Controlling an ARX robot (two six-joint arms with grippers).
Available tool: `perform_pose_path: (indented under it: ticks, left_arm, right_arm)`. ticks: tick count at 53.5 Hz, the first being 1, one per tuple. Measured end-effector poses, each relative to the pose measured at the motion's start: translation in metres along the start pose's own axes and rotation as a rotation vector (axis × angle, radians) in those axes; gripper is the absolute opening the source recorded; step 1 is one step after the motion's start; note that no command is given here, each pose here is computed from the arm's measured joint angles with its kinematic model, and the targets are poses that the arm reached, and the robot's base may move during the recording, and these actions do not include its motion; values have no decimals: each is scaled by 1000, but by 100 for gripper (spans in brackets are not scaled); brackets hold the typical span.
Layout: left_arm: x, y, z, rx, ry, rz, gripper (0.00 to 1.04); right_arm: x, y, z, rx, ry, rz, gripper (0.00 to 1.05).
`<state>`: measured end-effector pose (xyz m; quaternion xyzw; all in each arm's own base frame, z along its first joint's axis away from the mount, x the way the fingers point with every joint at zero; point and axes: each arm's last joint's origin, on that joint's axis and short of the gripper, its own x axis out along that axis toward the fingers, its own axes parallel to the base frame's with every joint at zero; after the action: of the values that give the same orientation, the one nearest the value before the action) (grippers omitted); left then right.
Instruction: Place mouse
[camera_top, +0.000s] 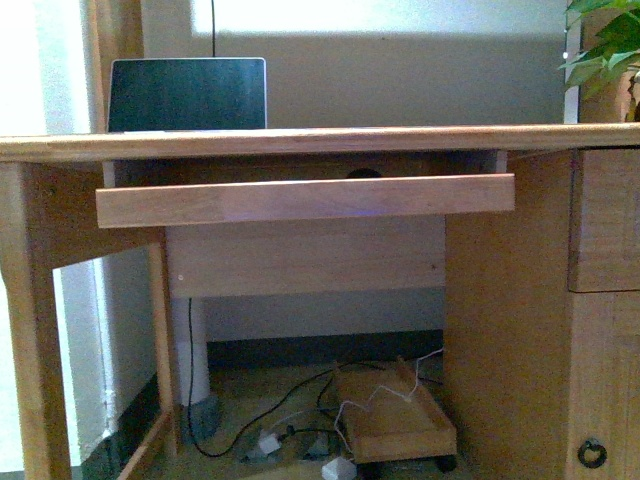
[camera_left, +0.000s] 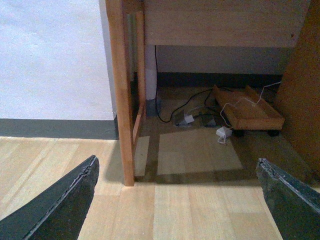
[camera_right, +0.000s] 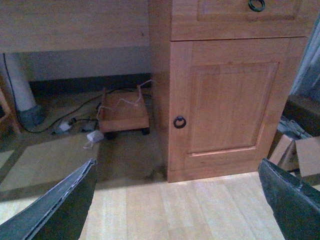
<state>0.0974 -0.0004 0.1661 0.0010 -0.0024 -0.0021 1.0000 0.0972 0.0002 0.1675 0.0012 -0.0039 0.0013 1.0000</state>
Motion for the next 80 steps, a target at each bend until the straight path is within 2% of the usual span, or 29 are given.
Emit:
perform_pose_path:
  ticks: [68, 70, 74, 80]
  left_arm:
    - [0, 0, 0, 0, -1, 0, 97]
    - [0, 0, -1, -3, 14, 13, 97]
    - [2, 0, -2, -13, 134, 57, 97]
    - [11, -1, -9, 3, 237, 4, 97]
  right_arm:
    - [0, 0, 0, 0, 1, 0, 97]
    - [0, 0, 0, 0, 1, 0, 97]
    - [0, 0, 0, 0, 1, -1, 97]
    - [0, 0, 0, 0, 1, 0, 97]
